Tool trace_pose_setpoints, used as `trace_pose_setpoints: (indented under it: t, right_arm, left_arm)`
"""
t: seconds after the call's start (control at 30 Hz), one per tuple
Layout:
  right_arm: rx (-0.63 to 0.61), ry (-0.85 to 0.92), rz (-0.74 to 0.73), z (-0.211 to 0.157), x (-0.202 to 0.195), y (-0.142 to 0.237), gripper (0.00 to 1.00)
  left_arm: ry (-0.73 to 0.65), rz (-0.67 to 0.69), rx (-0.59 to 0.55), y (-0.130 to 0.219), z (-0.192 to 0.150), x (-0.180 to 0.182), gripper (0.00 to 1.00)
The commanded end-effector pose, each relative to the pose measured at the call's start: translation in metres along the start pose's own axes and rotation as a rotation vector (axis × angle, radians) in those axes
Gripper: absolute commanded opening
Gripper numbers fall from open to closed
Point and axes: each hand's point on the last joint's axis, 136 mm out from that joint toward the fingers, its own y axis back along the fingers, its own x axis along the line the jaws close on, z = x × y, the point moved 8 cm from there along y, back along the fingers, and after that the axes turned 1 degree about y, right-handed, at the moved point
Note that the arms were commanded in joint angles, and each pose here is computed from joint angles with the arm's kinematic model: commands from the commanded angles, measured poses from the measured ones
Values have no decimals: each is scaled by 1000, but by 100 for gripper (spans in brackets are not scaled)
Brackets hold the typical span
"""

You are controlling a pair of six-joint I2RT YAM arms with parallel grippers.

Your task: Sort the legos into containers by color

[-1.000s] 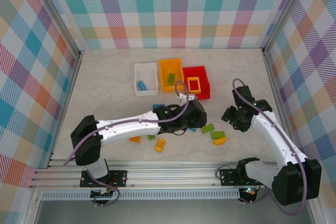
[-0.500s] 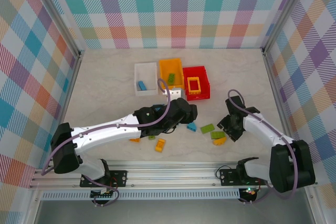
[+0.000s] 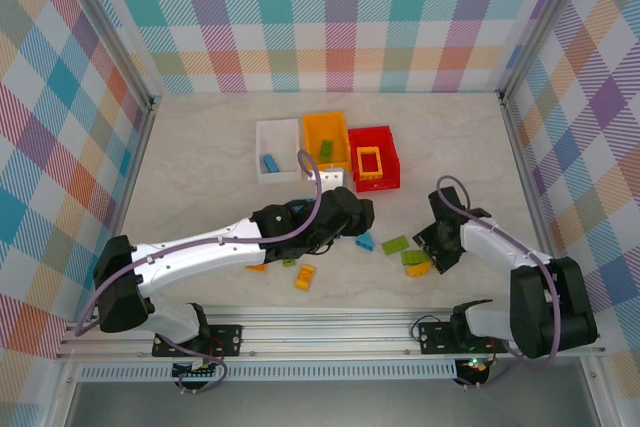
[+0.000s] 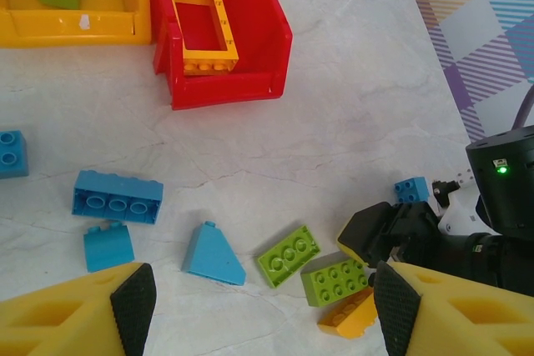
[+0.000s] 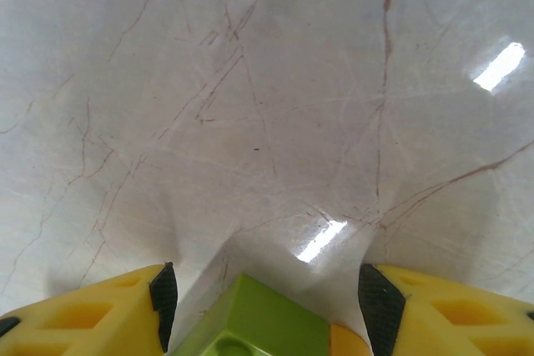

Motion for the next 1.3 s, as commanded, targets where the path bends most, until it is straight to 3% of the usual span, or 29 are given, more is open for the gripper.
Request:
trace_pose_setpoints:
  t: [0.0,0.3,0.8,1.1,1.27]
  right_arm:
    - [101,-75,130,-10,12,-17,60]
    - [125,-104,165,-25,29,-5,59]
    - [112,-136,95,-34,21,11,60]
    - [5,143,73,-52,-7,54,63]
    - [65,276,50,-76,-15,48,60]
  left_arm:
    - [-4,4,-14,5,1,4,72]
    - [5,-6,-7,4,0,3,72]
    - [4,-7,-2,5,-1,5,71]
    - [8,2,-8,12,-2,12,72]
    - [12,7,1,14,-4,16,72]
